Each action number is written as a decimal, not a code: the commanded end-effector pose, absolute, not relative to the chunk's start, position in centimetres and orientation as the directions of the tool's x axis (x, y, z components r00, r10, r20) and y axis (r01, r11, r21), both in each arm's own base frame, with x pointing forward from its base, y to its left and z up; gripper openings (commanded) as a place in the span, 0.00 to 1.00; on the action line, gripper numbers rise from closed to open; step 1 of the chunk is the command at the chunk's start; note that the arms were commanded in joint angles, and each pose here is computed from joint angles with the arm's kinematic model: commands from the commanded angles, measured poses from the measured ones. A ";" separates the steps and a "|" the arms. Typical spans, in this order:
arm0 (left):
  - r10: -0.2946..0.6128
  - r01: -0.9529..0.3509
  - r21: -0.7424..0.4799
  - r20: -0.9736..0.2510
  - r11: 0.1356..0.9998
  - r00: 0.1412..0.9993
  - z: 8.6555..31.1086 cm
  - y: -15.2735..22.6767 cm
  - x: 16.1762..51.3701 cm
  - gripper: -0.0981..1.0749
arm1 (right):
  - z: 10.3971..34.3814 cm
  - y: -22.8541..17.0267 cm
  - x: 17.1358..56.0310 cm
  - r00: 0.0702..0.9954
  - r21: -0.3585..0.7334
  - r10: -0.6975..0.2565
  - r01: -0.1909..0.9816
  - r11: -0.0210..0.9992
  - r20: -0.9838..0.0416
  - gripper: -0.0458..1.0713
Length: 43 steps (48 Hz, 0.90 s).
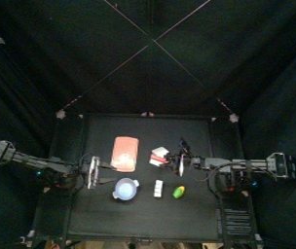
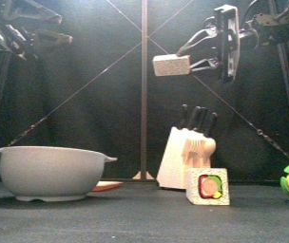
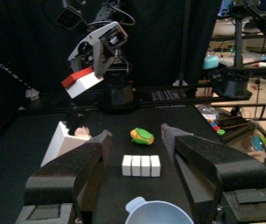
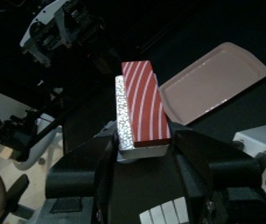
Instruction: Put salmon sushi right of knife holder
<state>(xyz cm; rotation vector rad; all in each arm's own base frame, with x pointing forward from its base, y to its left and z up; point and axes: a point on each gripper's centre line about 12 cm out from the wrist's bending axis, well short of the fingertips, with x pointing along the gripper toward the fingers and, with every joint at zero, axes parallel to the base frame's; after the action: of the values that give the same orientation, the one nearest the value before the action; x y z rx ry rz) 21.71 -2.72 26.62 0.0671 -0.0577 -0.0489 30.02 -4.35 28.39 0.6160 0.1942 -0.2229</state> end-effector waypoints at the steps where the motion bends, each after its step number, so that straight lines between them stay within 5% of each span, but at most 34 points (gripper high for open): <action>1: -0.065 0.058 0.089 0.078 0.994 0.995 27.3 -3.0 21.9 0.83 | 29.8 -4.3 30.1 0.965 0.561 -0.147 0.247 0.790 -0.217 0.66; 28: -0.045 0.035 0.117 0.081 0.992 0.996 27.3 -2.4 21.9 0.83 | 33.7 -6.8 28.5 0.902 0.701 -0.143 0.409 0.584 -0.407 0.66; 43: -0.001 -0.006 0.111 0.067 0.994 0.998 26.8 -1.4 21.9 0.83 | 34.3 -10.0 25.4 0.696 0.579 -0.248 0.706 0.407 -0.674 0.66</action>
<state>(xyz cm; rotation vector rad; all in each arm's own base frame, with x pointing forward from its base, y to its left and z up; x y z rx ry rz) 21.63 -1.75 26.14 0.1156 -0.0508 -0.0162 26.54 -9.38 32.70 0.9891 0.5315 -0.5509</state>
